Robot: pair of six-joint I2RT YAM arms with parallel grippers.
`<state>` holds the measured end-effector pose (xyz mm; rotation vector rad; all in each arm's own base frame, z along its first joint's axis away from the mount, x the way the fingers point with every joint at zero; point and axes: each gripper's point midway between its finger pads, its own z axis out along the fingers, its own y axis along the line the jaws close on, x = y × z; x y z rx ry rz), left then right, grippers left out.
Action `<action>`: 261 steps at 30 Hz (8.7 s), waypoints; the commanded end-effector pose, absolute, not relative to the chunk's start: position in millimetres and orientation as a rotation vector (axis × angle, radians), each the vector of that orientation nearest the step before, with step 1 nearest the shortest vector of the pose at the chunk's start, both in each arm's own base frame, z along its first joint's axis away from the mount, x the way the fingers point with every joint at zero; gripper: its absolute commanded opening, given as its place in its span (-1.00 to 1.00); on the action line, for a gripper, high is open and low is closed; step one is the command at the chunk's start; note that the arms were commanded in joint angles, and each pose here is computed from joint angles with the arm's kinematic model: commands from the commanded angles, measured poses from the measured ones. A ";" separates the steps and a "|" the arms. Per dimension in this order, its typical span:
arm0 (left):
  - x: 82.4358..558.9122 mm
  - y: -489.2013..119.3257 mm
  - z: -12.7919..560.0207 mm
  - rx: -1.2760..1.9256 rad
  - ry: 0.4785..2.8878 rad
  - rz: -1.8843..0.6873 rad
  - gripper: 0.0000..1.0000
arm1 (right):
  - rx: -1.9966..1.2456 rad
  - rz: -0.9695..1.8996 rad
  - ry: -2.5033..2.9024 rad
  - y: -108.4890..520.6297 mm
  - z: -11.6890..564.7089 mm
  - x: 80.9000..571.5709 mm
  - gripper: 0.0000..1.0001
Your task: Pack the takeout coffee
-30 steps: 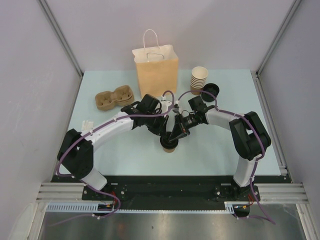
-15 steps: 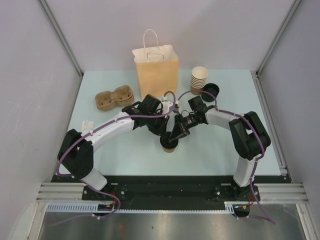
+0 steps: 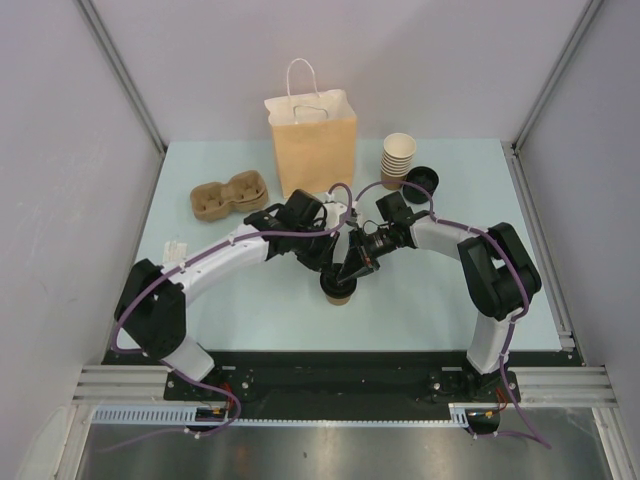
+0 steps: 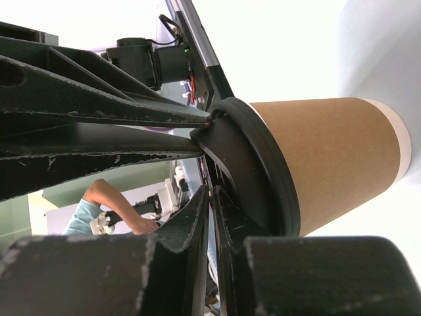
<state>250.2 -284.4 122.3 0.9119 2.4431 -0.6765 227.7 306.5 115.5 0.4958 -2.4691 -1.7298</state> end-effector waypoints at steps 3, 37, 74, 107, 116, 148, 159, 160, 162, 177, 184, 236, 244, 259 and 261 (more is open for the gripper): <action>261.9 -291.0 162.8 0.916 2.305 -0.678 -0.59 | 0.466 -1.491 -2.657 295.3 61.1 233.5 -0.75; 231.7 -261.2 41.2 0.937 2.641 -0.595 -0.73 | 0.459 -1.443 -2.673 289.6 51.9 232.8 -0.75; 256.5 -265.5 183.1 0.841 2.260 -0.838 0.30 | 0.711 -1.727 -2.626 314.5 143.3 249.9 -0.60; 255.1 -268.3 155.1 0.786 2.302 -0.884 0.31 | 0.725 -1.258 -2.898 259.8 91.7 234.7 -0.53; 259.6 -262.9 153.0 0.744 2.310 -0.886 0.31 | 0.722 -1.298 -2.921 270.6 94.2 259.9 -0.53; 270.1 -268.6 147.9 0.744 2.300 -0.803 0.22 | 0.729 -1.327 -3.041 258.2 131.7 314.0 -0.50; 277.6 -284.0 186.3 0.956 2.081 -0.725 0.22 | 0.728 -1.332 -3.014 267.8 149.6 291.5 -0.46; 279.4 -284.3 190.9 0.982 2.056 -0.704 0.25 | 0.726 -1.332 -3.014 267.7 150.5 291.2 -0.46; 283.7 -286.2 199.7 1.075 1.985 -0.665 0.30 | 0.713 -1.328 -3.008 267.4 149.1 289.8 -0.46; 275.4 -304.0 176.7 1.382 1.681 -0.702 0.26 | 0.645 -1.342 -2.963 275.7 140.3 286.4 -0.45; 275.5 -306.9 160.7 1.454 1.659 -0.701 0.27 | 0.660 -1.312 -2.960 280.5 133.2 283.7 -0.45; 258.0 -294.9 97.0 1.513 1.805 -0.730 0.01 | 0.689 -1.195 -2.960 284.7 101.3 281.1 -0.64; 256.2 -288.1 80.7 1.525 1.847 -0.708 -0.13 | 0.638 -1.070 -2.928 273.1 54.2 275.0 -0.77; 259.2 -294.9 116.0 1.485 1.807 -0.734 0.06 | 0.690 -1.233 -2.926 284.2 87.8 274.7 -0.59; 259.3 -297.2 127.1 1.469 1.803 -0.748 0.08 | 0.692 -1.288 -2.927 287.0 100.4 277.7 -0.56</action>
